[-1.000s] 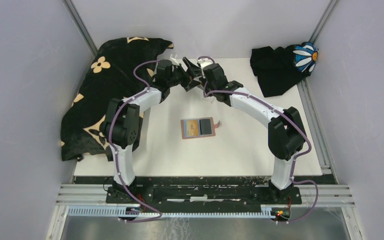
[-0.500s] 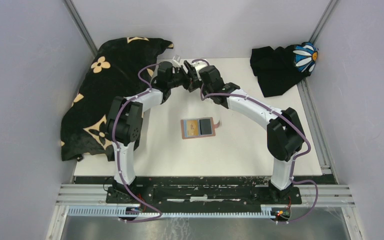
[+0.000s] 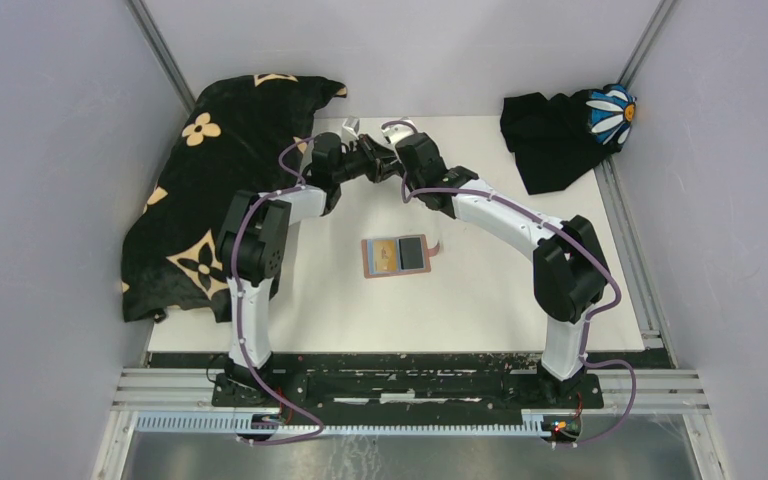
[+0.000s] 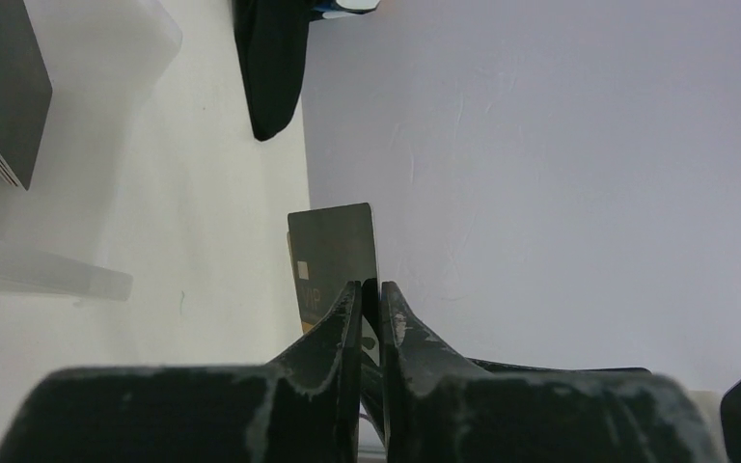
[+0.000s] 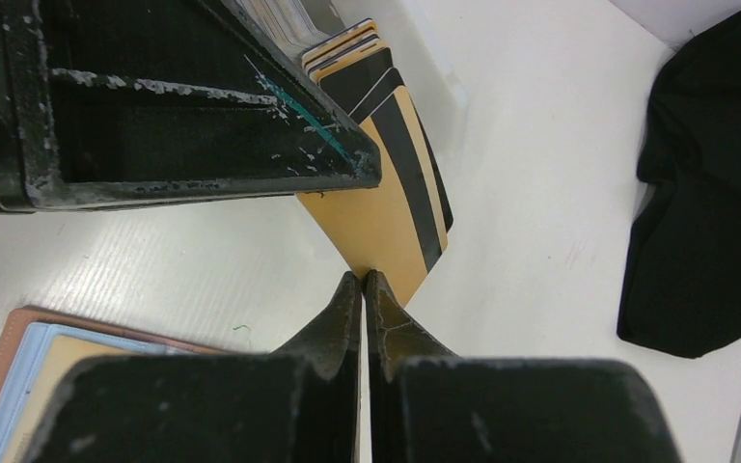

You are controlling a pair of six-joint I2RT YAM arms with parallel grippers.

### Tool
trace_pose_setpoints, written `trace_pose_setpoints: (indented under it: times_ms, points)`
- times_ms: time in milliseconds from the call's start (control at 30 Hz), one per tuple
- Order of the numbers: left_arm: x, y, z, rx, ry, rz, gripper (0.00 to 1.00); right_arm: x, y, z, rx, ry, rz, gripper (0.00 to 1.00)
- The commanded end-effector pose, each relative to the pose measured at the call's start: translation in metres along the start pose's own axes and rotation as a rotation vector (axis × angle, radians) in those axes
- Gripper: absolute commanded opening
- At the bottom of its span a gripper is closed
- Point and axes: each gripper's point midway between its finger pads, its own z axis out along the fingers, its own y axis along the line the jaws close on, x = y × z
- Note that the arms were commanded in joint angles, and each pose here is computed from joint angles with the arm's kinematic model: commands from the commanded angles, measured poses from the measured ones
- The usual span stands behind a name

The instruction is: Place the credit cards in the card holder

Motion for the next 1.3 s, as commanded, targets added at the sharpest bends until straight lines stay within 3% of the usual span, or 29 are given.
trace_pose_setpoints:
  times_ms: [0,167,400,633,867,1267]
  points:
    - [0.012,-0.011,0.001,0.095,0.054,-0.038,0.04,-0.032,-0.004,-0.006,0.021,-0.102,0.038,0.01]
    - [0.010,-0.006,0.002,0.084,0.039,-0.029,0.03,-0.029,-0.009,-0.004,0.059,-0.096,0.039,0.02]
    - [0.002,0.013,0.002,-0.059,-0.002,0.087,0.03,-0.029,-0.015,-0.004,0.092,-0.094,0.051,0.33]
    - [0.002,0.013,0.001,-0.083,-0.007,0.117,0.03,-0.027,-0.020,0.002,0.110,-0.075,0.057,0.36]
    - [0.000,0.001,-0.002,-0.015,-0.030,0.171,0.03,-0.009,-0.063,0.004,0.162,-0.047,0.340,0.43]
    - [0.002,-0.021,-0.008,0.124,-0.065,0.243,0.03,0.011,-0.073,0.011,0.028,-0.073,0.687,0.46]
